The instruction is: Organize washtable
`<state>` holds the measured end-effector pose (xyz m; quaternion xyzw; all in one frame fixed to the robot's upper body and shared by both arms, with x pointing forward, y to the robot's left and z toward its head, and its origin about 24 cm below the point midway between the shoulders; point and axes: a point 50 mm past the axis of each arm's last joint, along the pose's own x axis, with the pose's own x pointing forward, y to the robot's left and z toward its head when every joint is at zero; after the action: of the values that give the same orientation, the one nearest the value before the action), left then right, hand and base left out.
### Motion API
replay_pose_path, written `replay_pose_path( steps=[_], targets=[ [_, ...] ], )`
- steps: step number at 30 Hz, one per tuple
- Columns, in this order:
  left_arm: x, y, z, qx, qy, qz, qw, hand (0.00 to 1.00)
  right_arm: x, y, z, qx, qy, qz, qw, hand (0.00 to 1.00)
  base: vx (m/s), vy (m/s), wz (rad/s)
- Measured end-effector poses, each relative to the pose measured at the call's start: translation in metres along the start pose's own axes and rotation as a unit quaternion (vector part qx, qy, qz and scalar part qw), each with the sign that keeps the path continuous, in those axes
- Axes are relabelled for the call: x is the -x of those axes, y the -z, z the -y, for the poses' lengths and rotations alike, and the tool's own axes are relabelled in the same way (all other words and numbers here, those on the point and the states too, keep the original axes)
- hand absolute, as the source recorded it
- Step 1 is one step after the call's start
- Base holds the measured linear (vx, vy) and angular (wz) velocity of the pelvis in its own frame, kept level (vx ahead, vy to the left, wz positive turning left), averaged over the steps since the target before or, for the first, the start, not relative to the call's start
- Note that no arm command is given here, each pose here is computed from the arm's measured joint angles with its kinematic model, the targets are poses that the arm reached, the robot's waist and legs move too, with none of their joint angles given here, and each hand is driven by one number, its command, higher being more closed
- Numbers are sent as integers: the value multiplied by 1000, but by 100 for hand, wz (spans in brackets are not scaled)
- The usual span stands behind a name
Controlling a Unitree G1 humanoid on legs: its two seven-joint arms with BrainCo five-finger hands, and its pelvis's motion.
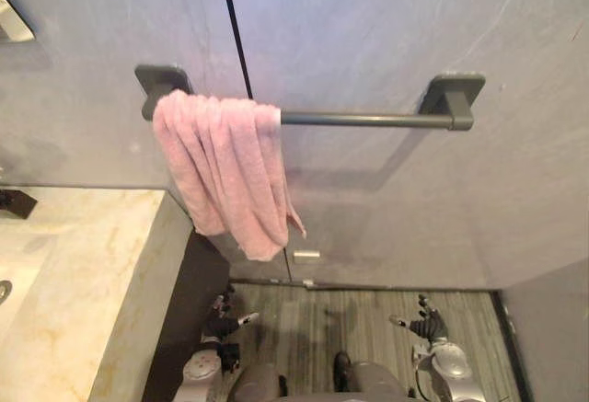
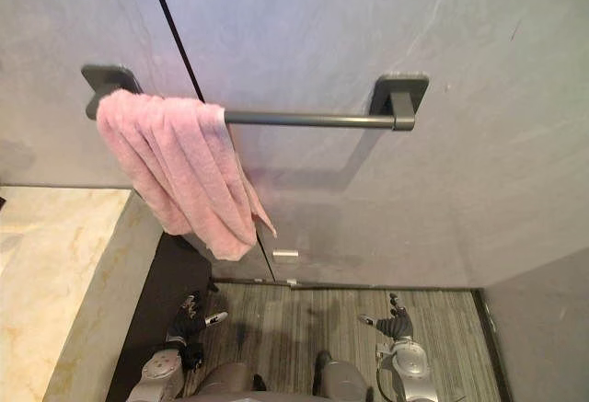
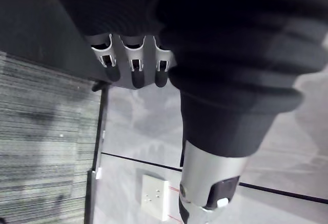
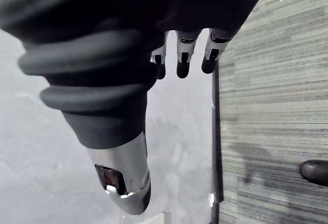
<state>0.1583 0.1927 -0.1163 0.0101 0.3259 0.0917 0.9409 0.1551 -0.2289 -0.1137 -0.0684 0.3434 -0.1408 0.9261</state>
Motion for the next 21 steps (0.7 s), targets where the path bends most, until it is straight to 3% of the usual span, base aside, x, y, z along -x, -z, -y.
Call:
replay_pose_path(
  steps=[9,15,21],
  targets=[
    [2,2,-11,-6,-12,-1,1000,0,1,9,6,-3,11,-19,1000,0,24,99,9],
    [21,-64,-18,9,-13,169,985,0,5,12,7,-1,11,-18,1000,0,-44,-11,20],
    [28,-106,-23,13,-22,264,964,0,6,11,6,13,2,-7,1000,0,-13,-5,0]
  ],
)
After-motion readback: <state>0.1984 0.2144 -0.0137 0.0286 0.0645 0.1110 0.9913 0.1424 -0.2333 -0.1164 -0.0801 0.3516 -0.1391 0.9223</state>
